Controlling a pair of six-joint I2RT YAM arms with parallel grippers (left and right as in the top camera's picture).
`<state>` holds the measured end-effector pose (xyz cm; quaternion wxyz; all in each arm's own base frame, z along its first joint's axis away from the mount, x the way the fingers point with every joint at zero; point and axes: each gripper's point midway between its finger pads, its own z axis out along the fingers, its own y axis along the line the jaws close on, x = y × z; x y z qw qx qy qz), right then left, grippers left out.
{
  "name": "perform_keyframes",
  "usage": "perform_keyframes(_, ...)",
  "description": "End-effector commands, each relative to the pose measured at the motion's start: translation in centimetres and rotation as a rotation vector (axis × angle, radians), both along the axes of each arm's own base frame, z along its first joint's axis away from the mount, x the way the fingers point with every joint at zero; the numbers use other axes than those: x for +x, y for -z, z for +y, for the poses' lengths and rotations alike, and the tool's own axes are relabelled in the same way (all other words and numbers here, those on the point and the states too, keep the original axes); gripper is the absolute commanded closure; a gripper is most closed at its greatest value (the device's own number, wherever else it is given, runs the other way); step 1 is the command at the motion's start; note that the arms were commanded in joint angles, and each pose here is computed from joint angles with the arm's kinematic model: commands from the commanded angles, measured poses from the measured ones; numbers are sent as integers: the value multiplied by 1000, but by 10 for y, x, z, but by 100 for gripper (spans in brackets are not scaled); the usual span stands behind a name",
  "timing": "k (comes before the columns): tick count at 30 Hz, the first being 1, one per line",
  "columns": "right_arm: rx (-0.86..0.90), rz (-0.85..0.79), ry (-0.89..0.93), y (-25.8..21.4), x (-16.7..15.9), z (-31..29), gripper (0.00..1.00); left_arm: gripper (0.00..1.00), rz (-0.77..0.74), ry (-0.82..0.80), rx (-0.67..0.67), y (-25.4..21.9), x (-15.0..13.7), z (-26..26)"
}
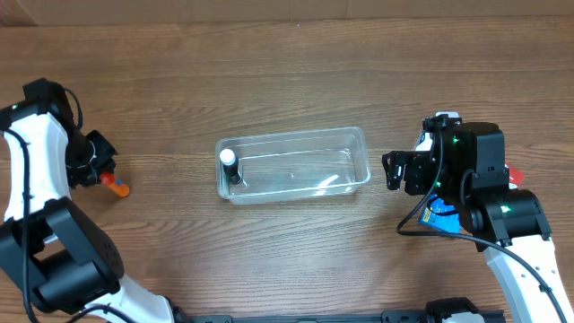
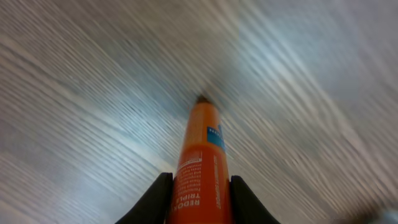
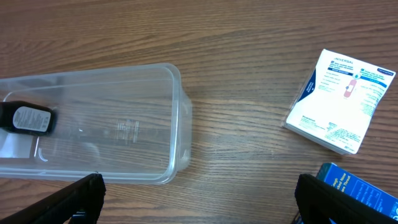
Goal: Pack container
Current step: 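Place the orange tube upright beside the bottle in the container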
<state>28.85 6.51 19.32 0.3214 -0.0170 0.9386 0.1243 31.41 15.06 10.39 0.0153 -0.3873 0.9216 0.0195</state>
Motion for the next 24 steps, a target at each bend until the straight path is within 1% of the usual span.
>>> perform_keyframes(1,0,-37,11,-14,6,-1,0,96,-265,127,-8,-97,20,-55)
perform_keyframes(3,1,-37,11,-14,6,-1,0,96,-342,245,-13,-130,12,-99)
perform_keyframes(6,1,-38,11,-14,6,-1,0,96,-377,389,-36,-149,-3,-155)
perform_keyframes(9,1,-37,11,-13,6,-1,0,96,-340,506,-75,-148,-19,-201)
perform_keyframes(12,1,-36,11,-13,6,-1,0,96,-302,579,-89,-137,-27,-234)
perform_keyframes(17,4,-36,8,-14,5,-1,0,96,-220,617,-78,-101,-34,-256)
perform_keyframes(20,10,-34,3,-14,5,1,0,96,-164,624,-56,-74,-33,-256)
perform_keyframes(24,9,-35,3,-14,5,1,0,95,-106,615,67,-45,-22,-238)
